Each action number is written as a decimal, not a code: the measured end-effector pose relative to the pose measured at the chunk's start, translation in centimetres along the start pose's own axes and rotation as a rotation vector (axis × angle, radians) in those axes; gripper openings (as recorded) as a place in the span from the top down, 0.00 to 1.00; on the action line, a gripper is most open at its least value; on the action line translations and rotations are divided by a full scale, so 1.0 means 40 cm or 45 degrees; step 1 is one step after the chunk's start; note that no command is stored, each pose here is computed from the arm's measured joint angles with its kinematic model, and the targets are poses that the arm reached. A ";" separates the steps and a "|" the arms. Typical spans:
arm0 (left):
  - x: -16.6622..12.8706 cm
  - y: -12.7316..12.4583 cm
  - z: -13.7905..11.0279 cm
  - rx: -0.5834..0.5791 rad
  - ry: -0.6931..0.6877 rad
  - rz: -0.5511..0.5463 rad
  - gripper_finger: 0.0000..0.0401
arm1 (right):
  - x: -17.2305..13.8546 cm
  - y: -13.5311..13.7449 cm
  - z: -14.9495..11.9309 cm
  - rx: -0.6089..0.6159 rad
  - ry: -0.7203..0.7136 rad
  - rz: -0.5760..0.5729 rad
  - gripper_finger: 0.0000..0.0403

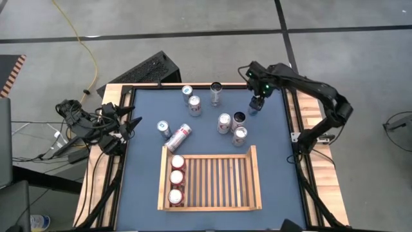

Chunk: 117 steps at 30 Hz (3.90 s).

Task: Place canned beverage on shelf
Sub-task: Put the bottom blue soda can on the shelf

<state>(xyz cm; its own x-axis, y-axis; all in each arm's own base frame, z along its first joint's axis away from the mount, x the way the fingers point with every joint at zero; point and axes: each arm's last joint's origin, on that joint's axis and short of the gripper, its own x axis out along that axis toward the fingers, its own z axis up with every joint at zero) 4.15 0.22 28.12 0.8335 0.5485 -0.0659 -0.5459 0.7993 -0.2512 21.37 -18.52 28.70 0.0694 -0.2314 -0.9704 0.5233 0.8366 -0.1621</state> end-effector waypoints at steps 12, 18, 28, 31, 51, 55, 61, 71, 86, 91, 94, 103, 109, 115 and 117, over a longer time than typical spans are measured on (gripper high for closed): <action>0.000 0.002 0.001 -0.004 -0.012 0.026 0.13 | 0.081 -0.001 0.022 -0.043 0.165 0.092 0.33; 0.000 0.002 0.001 -0.005 -0.013 0.028 0.13 | 0.088 0.003 0.021 -0.061 0.198 0.098 0.54; 0.000 0.002 0.001 -0.004 -0.015 0.030 0.13 | 0.057 0.014 0.007 -0.075 0.177 0.090 0.58; 0.000 0.002 0.001 -0.004 -0.015 0.030 0.13 | 0.031 0.022 -0.003 -0.078 0.174 0.084 0.58; 0.000 0.001 0.001 0.009 -0.011 0.022 0.13 | -0.389 0.158 0.048 -0.118 -0.546 0.029 0.58; 0.000 0.001 0.001 0.010 -0.011 0.023 0.13 | -0.393 0.254 0.057 -0.264 -0.562 0.031 0.58; 0.000 0.001 0.001 0.010 -0.011 0.023 0.13 | -0.347 0.429 0.110 -0.484 -0.512 0.060 0.58; 0.000 -0.001 0.000 0.010 0.004 -0.009 0.13 | -0.285 0.667 0.170 -0.800 -0.399 0.084 0.58; 0.000 0.000 0.000 -0.007 0.005 -0.010 0.13 | -0.202 0.760 0.163 -0.886 -0.259 0.292 0.58; 0.000 0.000 0.000 -0.008 0.005 -0.011 0.13 | -0.174 0.785 0.164 -0.917 -0.225 0.310 0.58; 0.000 0.000 0.000 -0.011 0.005 -0.011 0.13 | -0.169 0.785 0.168 -0.914 -0.218 0.330 0.58; 0.000 0.000 0.000 -0.014 0.006 -0.012 0.13 | -0.174 0.799 0.182 -0.913 -0.314 0.394 0.58; 0.000 0.000 0.000 -0.015 0.006 -0.012 0.13 | -0.155 0.804 0.180 -0.919 -0.286 0.403 0.58; 0.000 0.000 0.000 -0.015 0.004 -0.008 0.13 | -0.138 0.816 0.187 -0.943 -0.284 0.414 0.58; 0.000 0.000 0.000 -0.019 0.004 -0.008 0.13 | -0.118 0.823 0.188 -0.951 -0.247 0.411 0.58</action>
<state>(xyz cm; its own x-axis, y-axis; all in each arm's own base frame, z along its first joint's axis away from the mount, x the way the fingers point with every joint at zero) 4.15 0.21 28.13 0.8373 0.5426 -0.0671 -0.5391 0.7990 -0.2664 44.65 6.39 29.27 0.3004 0.0516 -0.9524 -0.2428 0.9698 -0.0241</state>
